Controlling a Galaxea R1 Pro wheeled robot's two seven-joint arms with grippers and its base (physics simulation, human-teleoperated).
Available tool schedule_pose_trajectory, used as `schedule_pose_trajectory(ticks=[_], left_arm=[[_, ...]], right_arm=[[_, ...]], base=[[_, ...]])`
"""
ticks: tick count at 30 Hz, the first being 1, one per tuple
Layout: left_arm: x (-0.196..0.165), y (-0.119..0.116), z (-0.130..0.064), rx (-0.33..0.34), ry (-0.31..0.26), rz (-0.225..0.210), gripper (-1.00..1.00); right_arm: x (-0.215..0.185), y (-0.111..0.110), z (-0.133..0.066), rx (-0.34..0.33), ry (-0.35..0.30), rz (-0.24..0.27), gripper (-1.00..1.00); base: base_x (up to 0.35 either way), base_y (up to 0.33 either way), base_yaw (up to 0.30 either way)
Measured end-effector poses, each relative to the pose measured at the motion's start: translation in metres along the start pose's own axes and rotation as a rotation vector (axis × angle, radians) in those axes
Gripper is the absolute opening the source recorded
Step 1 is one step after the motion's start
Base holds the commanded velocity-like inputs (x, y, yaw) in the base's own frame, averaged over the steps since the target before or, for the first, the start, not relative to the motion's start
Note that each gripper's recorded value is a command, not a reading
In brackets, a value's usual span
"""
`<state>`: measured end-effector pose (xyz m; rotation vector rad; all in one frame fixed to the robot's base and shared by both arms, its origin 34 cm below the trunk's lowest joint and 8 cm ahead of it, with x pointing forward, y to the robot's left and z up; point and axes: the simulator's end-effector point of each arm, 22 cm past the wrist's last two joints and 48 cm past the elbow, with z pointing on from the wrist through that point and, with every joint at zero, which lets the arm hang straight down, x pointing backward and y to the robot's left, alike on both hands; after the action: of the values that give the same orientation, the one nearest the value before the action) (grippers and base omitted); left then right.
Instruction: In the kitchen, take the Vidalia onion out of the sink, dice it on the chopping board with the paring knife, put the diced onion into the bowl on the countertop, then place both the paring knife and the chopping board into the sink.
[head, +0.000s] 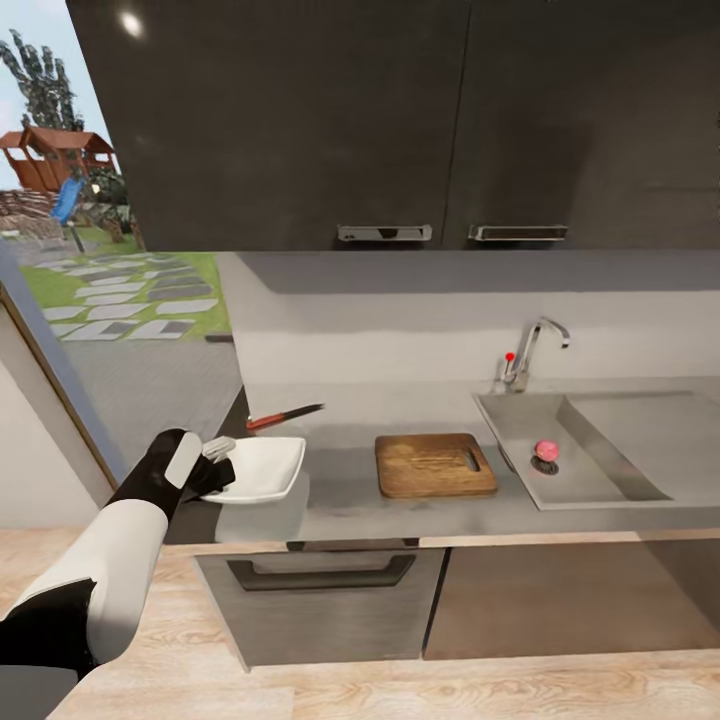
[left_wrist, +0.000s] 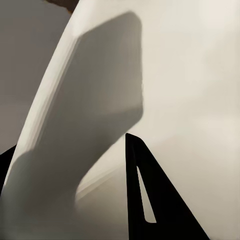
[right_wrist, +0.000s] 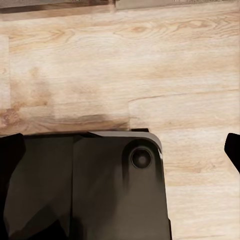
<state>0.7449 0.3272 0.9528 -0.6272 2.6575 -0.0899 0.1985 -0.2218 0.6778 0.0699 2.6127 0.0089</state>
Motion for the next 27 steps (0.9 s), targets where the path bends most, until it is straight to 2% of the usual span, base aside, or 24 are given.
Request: schedule_pose_trajectory(ticks=[18,19,27], left_arm=[[-0.0035,0.001,-0.0058,-0.001,-0.01,-0.002,-1.0],[-0.0033,0.0011,-0.0058,-0.002,-0.01,-0.002,1.0],[-0.0041,0.0008,-0.0063,0.0,-0.012,-0.003,1.0]], right_arm=[[-0.0034,0.0002,0.0009,-0.001,-0.01,0.0,1.0],[-0.0034,0.0002,0.0009,-0.001,-0.01,0.0,1.0],[-0.0034,0.0002,0.0009,-0.001,-0.01,0.0,1.0]], base=[[0.0,0.0,0.0],[0.0,0.0,0.0],[0.0,0.0,0.0]])
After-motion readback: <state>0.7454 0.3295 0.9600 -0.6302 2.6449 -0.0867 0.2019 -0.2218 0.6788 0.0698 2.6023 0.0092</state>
